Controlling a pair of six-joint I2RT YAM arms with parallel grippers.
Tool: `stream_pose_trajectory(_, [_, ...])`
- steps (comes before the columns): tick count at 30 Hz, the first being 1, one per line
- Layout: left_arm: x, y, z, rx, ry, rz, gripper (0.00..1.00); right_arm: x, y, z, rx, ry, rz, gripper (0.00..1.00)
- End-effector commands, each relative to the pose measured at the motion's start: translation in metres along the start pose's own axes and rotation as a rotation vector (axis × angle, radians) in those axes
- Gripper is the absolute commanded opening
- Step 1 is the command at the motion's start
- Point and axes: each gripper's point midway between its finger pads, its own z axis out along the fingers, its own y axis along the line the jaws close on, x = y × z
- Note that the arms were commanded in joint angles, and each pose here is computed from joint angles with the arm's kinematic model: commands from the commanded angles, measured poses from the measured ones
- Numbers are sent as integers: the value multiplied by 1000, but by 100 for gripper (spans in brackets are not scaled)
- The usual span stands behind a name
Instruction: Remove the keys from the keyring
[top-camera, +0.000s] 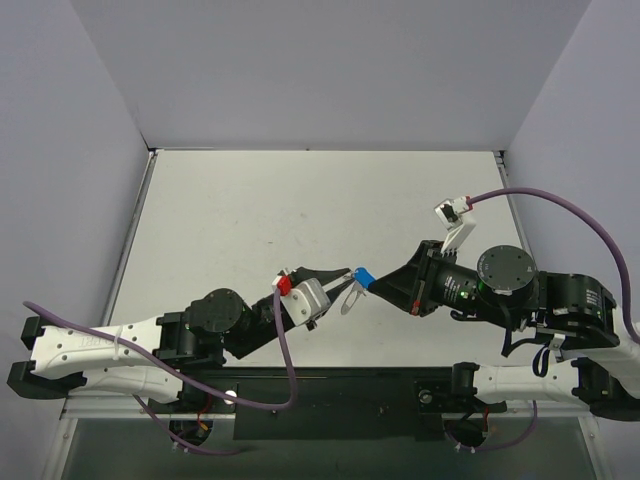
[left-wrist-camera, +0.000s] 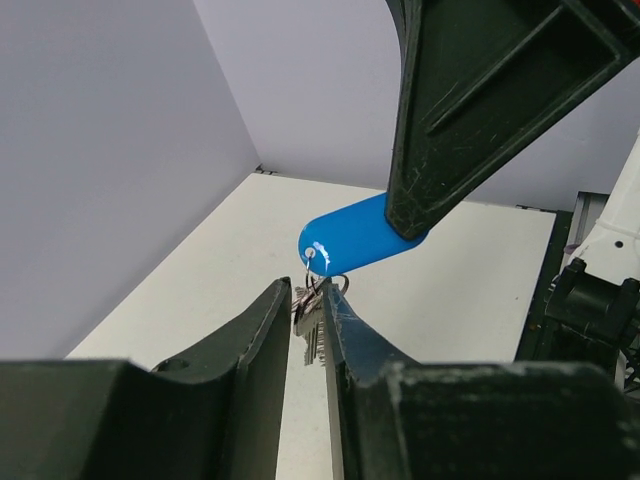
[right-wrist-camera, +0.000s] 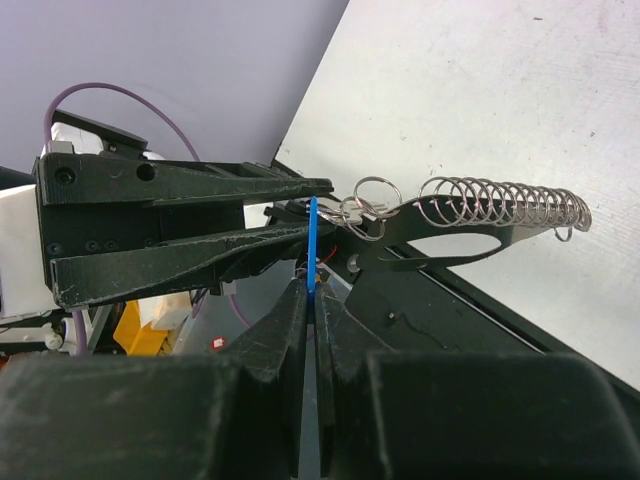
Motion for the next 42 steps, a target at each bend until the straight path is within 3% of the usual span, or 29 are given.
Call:
stream_pose_trajectory(1, [-25,7,-2,-5,-53,-18,29,-20,19,-6,-59,-66,21,0])
stream_pose_trajectory(12, [-28,8,-2,-10,-58,-37,29,-19,21,-6,-65,-63,19,0])
stream_pose_trajectory(15, [-28,8,-2,-12,-59,-38,21,-19,23,-6,-68,-62,15,0])
stream_pose_trajectory(17, [-29,10,-1,-22,-61,-40,2,-19,23,-6,-68,-62,13,0])
stream_pose_trajectory(29, [-29,12,-4,-25,-49,-34,0,-12,4,-7,-28,-69,14,0])
stream_pose_trajectory(31, [-30,13,-6,-22,-48,-34,0,-9,-3,-9,-10,-66,6,7])
stream_pose_trajectory(36, [-23,7,-7,8,-2,-20,0,-6,-22,-21,43,-53,-39,40])
stream_pose_trajectory(38, [-14,2,-8,35,45,-5,0,-5,-24,-25,49,-36,-66,49])
stream_pose_trajectory(42, [-5,-7,-8,81,111,-7,0,0,-23,-28,59,23,-133,56])
